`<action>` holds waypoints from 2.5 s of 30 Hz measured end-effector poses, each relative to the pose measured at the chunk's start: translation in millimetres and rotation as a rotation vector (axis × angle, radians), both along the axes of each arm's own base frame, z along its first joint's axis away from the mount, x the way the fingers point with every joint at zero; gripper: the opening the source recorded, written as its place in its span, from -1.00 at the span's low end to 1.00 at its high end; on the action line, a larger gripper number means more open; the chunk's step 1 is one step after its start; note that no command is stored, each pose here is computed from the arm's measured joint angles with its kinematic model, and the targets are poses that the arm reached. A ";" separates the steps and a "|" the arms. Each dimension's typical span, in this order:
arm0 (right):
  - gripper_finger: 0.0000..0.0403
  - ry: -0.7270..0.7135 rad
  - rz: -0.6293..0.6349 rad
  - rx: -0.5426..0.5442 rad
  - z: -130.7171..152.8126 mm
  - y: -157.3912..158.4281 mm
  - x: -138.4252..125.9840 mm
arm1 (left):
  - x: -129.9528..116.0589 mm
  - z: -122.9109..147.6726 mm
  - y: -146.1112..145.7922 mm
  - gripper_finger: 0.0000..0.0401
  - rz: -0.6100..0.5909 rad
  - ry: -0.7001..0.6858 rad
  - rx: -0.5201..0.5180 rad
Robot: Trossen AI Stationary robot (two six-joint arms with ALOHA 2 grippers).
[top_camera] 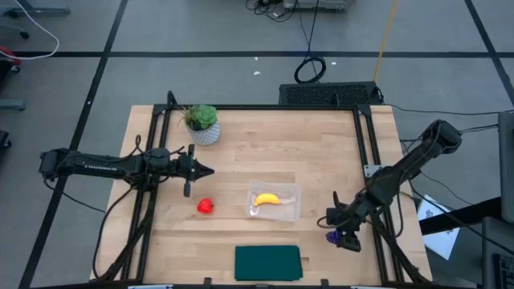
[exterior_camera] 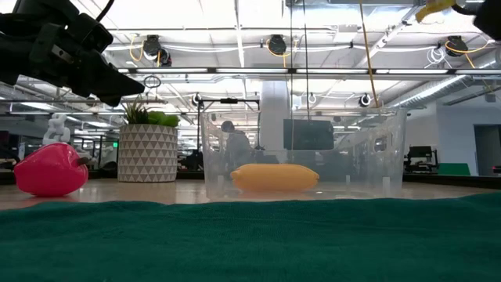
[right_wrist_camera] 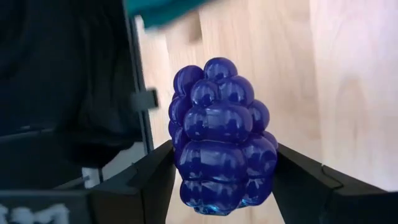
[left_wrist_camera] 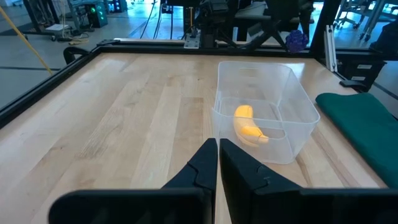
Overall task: Pick and placing Produce into tupperware
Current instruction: Put the grapes into the transparent bin
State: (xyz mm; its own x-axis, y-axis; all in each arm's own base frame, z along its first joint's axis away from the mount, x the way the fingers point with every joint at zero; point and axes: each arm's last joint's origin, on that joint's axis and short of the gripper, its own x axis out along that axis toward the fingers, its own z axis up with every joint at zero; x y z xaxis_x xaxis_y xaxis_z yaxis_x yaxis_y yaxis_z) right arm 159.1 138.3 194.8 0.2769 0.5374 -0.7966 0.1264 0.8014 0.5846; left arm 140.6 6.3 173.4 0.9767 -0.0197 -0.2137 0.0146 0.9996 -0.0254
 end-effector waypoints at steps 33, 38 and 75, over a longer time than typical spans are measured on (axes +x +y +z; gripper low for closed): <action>0.10 -0.577 0.057 -0.132 52.0 -48.2 0.8 | -0.4 -1.9 0.0 -0.88 0.001 0.020 -0.001; 0.10 -0.626 0.025 -0.164 59.4 -54.4 -7.3 | -0.4 -1.9 0.0 -0.88 0.001 0.020 0.000; 0.10 -1.070 0.084 -0.435 72.5 -71.6 -27.2 | -0.4 -1.9 0.0 -0.88 0.001 0.020 0.002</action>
